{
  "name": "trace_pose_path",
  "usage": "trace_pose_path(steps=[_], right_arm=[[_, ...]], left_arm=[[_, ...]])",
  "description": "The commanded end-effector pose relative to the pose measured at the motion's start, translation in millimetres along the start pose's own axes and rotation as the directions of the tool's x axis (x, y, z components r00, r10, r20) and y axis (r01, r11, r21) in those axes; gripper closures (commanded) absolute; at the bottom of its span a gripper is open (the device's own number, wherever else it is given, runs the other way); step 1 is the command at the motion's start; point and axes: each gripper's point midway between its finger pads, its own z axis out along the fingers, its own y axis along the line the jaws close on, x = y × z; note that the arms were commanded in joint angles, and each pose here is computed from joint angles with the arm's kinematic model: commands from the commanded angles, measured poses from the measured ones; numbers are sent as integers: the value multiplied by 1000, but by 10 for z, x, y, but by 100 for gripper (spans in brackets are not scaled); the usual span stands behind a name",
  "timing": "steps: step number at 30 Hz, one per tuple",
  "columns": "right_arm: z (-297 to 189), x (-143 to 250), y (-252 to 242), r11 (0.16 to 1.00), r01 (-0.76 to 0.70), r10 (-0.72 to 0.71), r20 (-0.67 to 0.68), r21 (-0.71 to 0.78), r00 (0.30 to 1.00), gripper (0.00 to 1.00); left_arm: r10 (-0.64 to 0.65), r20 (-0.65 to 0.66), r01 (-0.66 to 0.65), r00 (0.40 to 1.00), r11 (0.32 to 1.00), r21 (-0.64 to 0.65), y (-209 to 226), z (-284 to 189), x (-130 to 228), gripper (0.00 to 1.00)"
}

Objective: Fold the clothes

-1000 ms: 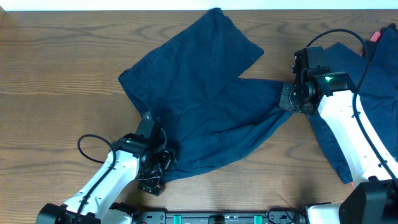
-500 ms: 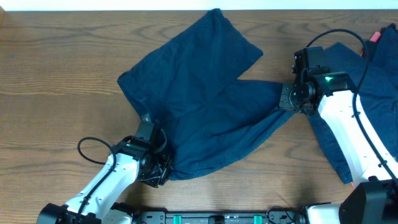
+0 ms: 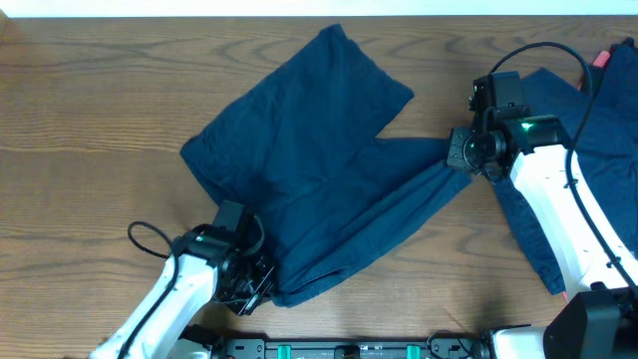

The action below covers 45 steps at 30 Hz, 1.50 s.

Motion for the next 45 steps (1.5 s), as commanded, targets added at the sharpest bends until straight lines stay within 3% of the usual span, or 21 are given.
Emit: trace_pose_path(steps=[1, 5, 9, 14, 19, 28, 35, 40, 42, 43, 45], right_arm=[[-108, -246, -7, 1000, 16, -15, 72, -9, 997, 99], [-255, -464, 88, 996, 82, -77, 146, -32, 986, 99], [-474, -746, 220, 989, 135, -115, 246, -64, 962, 99], [-714, -1145, 447, 977, 186, -127, 418, -103, 900, 99], [-857, -1357, 765, 955, 271, -165, 539, -123, 826, 99], [-573, -1699, 1257, 928, 339, -161, 650, -158, 743, 99], [-191, -2010, 1694, 901, 390, -116, 763, -189, 636, 99], [186, -2019, 2079, 859, 458, -91, 810, -230, 579, 99], [394, -1955, 2262, 837, 488, -96, 811, -248, 577, 99], [518, -1923, 2351, 830, 497, -101, 809, -252, 579, 94], [701, -1880, 2460, 823, 506, -114, 799, -257, 591, 78]], left_arm=[[124, 22, -125, 992, 991, 49, -39, -196, 95, 94], [169, 76, -179, 983, 975, 135, -42, -393, 192, 94], [203, 239, -260, 950, 936, 236, -160, -650, 115, 94], [119, 542, -352, 832, 869, 349, -471, -1167, -225, 94], [-33, 700, -395, 714, 806, 441, -812, -1634, -557, 94], [-309, 709, -213, 634, 811, 544, -982, -1835, -1404, 94], [-401, 709, -172, 579, 791, 588, -1141, -1805, -2053, 94], [-427, 714, -165, 555, 785, 598, -1267, -1593, -2473, 94], [-432, 714, -166, 551, 781, 601, -1312, -1479, -2619, 86], [-437, 714, -167, 547, 779, 605, -1327, -1416, -2703, 83], [-451, 714, -171, 536, 770, 615, -1331, -1363, -2827, 66]])
